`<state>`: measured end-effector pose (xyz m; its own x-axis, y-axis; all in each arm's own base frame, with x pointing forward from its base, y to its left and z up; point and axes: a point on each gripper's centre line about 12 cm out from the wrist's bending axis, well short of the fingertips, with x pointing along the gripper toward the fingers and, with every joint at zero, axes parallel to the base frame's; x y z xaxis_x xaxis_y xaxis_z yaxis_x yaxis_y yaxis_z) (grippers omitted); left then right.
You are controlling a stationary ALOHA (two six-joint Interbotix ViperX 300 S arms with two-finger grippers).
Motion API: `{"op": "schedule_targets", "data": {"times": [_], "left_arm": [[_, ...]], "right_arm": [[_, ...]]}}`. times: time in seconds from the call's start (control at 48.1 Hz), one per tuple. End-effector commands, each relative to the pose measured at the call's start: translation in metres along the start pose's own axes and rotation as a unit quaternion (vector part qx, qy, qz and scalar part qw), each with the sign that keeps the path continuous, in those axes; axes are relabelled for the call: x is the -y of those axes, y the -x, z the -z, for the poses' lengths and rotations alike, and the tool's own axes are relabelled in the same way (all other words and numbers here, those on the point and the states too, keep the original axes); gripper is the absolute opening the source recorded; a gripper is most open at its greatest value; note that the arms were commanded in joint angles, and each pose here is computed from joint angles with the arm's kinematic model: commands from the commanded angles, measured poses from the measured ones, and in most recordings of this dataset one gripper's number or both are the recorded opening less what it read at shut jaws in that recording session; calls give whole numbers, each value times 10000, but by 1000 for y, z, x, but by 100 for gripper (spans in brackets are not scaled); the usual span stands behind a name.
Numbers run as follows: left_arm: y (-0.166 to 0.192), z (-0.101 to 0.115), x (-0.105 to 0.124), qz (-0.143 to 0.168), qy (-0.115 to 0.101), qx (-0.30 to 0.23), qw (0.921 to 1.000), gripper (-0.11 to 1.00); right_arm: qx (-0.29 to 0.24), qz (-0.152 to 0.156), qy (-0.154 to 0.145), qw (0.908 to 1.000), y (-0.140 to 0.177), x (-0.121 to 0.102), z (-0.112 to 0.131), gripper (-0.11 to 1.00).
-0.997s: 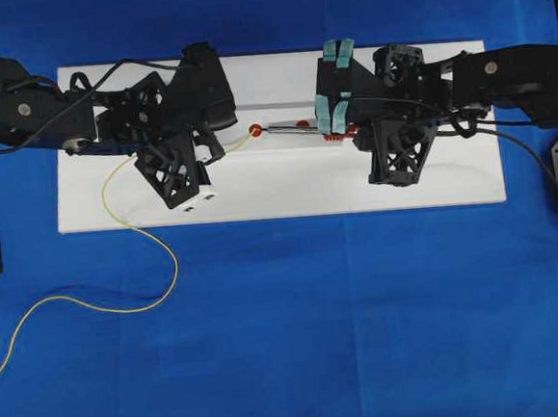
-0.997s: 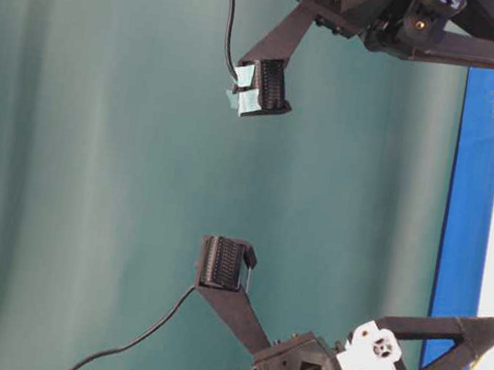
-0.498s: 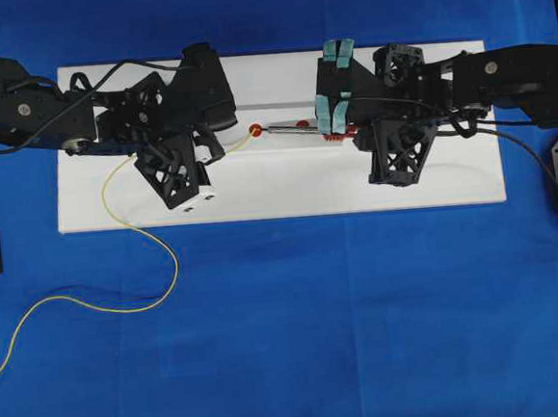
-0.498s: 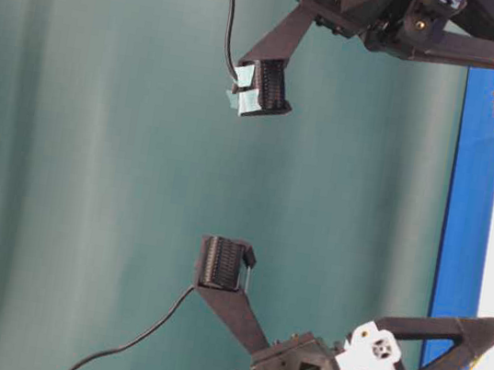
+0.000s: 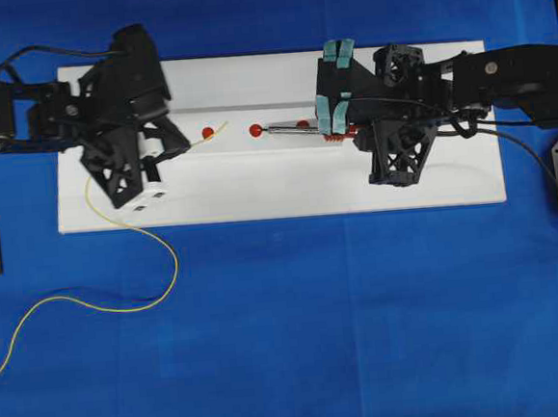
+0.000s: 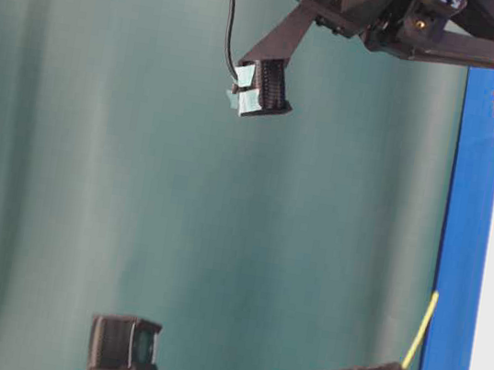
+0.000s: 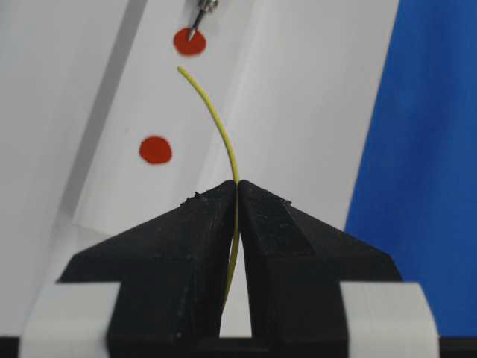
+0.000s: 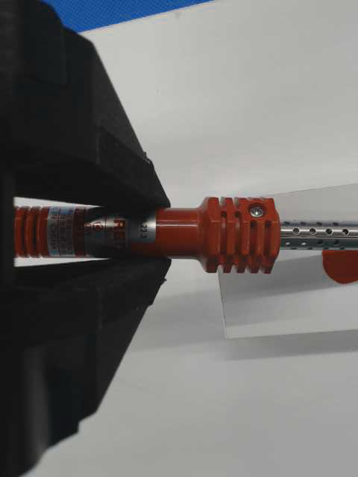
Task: Touch the tip of the soldering iron to the tip of the solder at the mark.
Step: 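Retract right gripper rightward and move solder tip to rightmost dot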
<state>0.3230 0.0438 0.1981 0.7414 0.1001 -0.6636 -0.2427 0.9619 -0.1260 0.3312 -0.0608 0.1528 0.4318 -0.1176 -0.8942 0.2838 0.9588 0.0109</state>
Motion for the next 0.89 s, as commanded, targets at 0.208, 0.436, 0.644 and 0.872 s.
{"op": "schedule_targets", "data": {"times": [0.208,0.436,0.644,0.872], "left_arm": [[5,-9,4,56,-58,201,9998,3],[5,-10,4,57,-58,208,9998,3],[5,-10,4,59,-12,216,9997,3],[3,-11,4,63,6,199,9998,3]], "right_arm": [[208,-9,-8,9998,17,0,-9,8],[312,61,-44,9995,46,7,6,8],[377,127,-168,9991,68,14,32,8],[353,151,-296,9988,79,17,54,8]]}}
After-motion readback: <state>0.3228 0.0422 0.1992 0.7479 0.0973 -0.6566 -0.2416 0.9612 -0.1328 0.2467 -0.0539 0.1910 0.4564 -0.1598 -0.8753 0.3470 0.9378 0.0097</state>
